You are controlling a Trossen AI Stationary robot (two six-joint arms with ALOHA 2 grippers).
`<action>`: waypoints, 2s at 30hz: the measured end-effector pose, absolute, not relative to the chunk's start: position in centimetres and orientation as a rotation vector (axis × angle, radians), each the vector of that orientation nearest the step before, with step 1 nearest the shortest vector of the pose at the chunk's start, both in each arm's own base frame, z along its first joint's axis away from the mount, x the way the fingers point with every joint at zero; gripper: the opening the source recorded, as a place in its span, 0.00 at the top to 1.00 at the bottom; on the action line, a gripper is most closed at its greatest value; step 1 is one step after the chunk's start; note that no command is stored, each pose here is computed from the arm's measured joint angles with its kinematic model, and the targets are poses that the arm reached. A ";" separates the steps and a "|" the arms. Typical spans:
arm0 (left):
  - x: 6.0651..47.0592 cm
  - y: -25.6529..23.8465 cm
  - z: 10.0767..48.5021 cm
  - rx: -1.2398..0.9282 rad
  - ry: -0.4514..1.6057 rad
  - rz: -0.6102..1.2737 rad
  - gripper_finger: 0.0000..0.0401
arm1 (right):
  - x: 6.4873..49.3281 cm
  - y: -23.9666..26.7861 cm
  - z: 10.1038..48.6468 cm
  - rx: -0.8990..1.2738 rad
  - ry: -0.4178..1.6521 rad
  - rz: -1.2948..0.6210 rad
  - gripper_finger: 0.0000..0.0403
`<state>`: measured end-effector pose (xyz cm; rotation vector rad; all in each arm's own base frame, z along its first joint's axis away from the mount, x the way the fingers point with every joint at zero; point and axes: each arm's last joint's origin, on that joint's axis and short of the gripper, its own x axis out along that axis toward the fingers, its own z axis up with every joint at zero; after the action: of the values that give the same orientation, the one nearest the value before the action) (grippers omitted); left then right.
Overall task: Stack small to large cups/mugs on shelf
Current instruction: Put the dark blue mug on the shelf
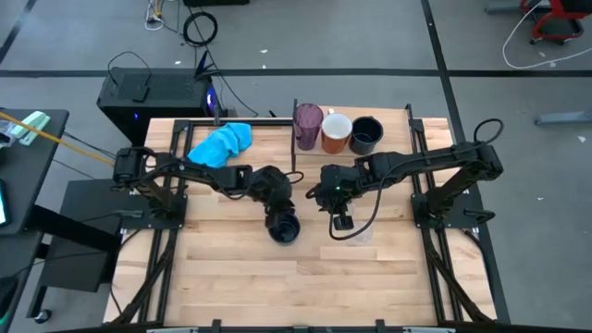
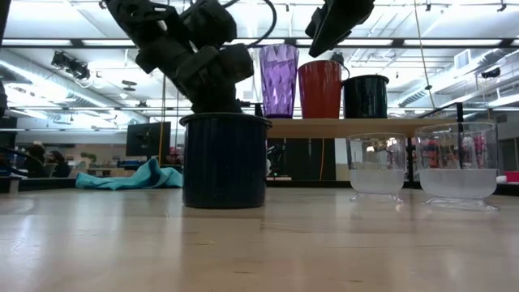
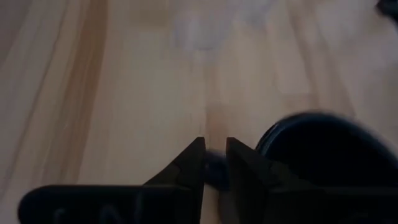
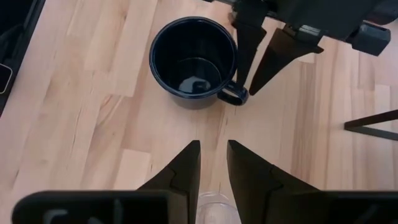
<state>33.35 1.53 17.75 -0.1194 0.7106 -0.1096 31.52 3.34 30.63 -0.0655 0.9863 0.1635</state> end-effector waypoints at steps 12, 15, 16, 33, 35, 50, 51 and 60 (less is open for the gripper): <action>32.8 1.4 20.1 -0.108 0.627 -0.106 0.85 | 31.6 3.3 30.7 -0.055 0.981 0.158 0.78; 31.4 2.0 20.6 -0.164 0.717 -0.063 0.87 | 31.6 3.3 30.7 -0.055 0.979 0.158 0.78; 30.8 2.2 20.5 -0.176 0.769 -0.050 0.88 | 31.6 3.3 30.7 -0.056 0.978 0.158 0.78; 32.2 3.6 14.5 -0.255 0.922 -0.285 0.98 | 31.9 3.4 30.9 -0.080 0.935 0.171 0.78; 32.7 3.6 14.1 -0.258 0.893 -0.309 0.97 | 31.9 3.4 30.9 -0.080 0.935 0.171 0.78; 35.4 1.2 14.5 -0.073 0.625 -0.350 0.95 | 31.9 3.4 30.8 -0.067 0.939 0.165 0.78; 35.4 1.0 14.5 -0.070 0.623 -0.354 0.94 | 31.9 3.4 30.6 -0.063 0.946 0.163 0.78; 34.8 1.6 15.7 -0.117 0.641 -0.307 0.94 | 31.3 3.4 27.5 -0.011 1.026 0.135 0.78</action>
<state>34.80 1.63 15.72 -0.1173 0.6408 -0.3066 31.28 3.41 27.47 -0.0110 1.0259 0.1350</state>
